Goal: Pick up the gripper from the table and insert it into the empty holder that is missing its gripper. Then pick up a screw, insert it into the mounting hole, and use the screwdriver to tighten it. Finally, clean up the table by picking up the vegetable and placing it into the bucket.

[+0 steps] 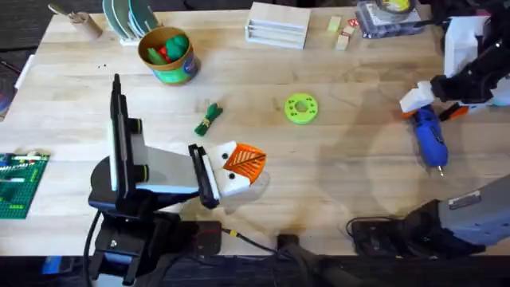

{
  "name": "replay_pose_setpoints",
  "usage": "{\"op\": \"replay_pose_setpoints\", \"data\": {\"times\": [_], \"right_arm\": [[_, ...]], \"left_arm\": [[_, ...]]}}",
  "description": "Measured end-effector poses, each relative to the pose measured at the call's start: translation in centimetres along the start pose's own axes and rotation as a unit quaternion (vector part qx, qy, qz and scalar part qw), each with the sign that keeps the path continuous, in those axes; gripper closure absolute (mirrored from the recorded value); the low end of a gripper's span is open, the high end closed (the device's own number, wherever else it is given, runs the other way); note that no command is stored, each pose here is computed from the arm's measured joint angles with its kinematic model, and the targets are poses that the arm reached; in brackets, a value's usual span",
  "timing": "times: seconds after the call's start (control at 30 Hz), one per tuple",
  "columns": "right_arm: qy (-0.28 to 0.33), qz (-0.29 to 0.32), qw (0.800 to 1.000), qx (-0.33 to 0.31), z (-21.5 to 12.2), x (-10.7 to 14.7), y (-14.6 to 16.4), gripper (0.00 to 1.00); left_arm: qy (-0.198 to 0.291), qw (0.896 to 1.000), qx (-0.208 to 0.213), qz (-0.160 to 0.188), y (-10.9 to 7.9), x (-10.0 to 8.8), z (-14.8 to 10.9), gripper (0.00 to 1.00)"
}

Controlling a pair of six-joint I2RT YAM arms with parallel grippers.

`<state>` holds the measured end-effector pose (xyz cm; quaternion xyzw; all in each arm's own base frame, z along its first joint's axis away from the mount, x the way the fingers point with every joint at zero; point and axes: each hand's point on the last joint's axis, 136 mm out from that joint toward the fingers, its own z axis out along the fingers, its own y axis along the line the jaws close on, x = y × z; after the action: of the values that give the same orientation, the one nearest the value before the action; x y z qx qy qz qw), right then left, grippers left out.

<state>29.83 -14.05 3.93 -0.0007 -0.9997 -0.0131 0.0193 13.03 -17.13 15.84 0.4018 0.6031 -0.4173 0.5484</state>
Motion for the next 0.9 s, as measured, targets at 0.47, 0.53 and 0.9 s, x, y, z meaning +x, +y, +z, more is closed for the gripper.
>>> {"op": "replay_pose_setpoints", "data": {"times": [0.47, 0.53, 0.9], "right_arm": [[0.002, -0.016, 1.0, 0.013, 0.46, -0.7, 0.4, 0.04], [0.002, -0.019, 1.0, 0.016, 0.46, -0.78, 0.5, 0.114], [0.001, -0.028, 0.999, 0.021, 0.45, -1.06, 0.73, 0.581]], "left_arm": [[0.0, 1.0, 0.0, 0.0, 0.01, 0.0, 0.0, 0.994], [0.0, 1.0, 0.0, 0.0, 0.01, 0.0, 0.0, 0.995], [0.0, 1.0, 0.0, 0.0, 0.01, 0.0, 0.0, 0.994]]}}
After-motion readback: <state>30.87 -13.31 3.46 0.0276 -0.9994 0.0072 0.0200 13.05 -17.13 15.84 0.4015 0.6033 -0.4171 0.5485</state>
